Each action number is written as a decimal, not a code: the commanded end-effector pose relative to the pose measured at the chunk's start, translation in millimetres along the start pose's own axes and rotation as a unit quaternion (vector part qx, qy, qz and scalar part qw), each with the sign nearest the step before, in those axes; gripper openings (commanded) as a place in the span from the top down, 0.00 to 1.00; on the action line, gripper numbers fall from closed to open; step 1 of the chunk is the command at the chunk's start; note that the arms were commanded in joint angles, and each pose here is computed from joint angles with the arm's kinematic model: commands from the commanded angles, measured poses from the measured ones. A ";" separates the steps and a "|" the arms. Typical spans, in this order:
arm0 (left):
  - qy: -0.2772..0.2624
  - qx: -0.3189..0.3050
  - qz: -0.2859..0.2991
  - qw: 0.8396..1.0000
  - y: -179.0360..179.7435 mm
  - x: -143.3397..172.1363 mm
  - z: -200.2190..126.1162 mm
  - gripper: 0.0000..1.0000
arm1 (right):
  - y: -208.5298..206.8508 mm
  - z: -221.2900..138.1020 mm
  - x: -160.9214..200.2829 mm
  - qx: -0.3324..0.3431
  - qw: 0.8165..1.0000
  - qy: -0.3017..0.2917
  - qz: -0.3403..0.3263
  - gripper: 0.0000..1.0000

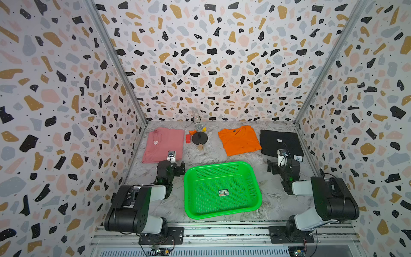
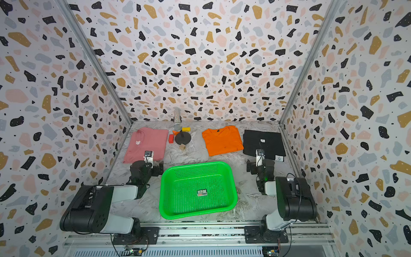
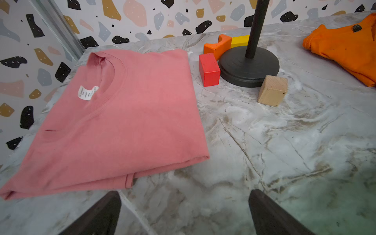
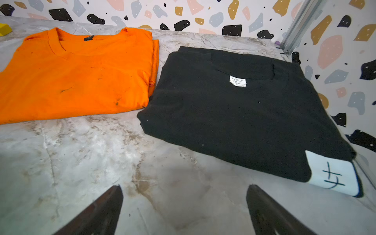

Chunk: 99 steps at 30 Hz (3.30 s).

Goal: Put the folded t-shirts into the basket
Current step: Adjust the bin at the center of the board, then move the T-shirt to the center of the board.

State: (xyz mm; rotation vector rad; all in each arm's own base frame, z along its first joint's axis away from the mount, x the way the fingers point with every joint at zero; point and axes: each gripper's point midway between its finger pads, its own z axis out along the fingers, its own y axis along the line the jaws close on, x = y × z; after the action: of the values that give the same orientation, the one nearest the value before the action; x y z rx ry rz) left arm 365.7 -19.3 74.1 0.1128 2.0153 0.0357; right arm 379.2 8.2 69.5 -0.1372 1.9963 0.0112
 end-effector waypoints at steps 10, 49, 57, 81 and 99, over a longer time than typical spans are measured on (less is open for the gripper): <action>-0.038 -0.003 -0.002 0.999 0.4 -25.0 -1.1 0.00 | 0.9 -0.5 -15.6 -0.002 1.000 -0.022 -0.001 0.00; 0.272 0.346 -0.025 0.897 -78.2 -76.0 -101.5 0.00 | 112.8 -109.0 -42.1 -0.114 0.878 0.429 0.176 0.17; 0.292 0.324 -0.004 0.900 -70.9 -55.3 -95.4 0.00 | 148.8 -141.1 -7.3 -0.138 0.851 0.500 0.089 0.30; 0.302 0.357 0.019 0.884 -86.1 -45.4 -98.1 0.00 | 135.7 -167.1 34.0 -0.075 0.825 0.559 0.030 0.73; 0.205 0.373 0.141 0.894 -148.4 -84.4 -55.0 0.00 | 97.0 -66.6 -128.3 0.024 0.946 0.318 0.052 0.40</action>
State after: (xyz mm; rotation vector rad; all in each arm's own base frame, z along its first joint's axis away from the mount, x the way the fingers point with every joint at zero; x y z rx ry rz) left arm 319.5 -166.6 160.6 0.9020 2.4135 -0.6805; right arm 328.2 124.1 219.7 -0.0487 2.6770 0.0960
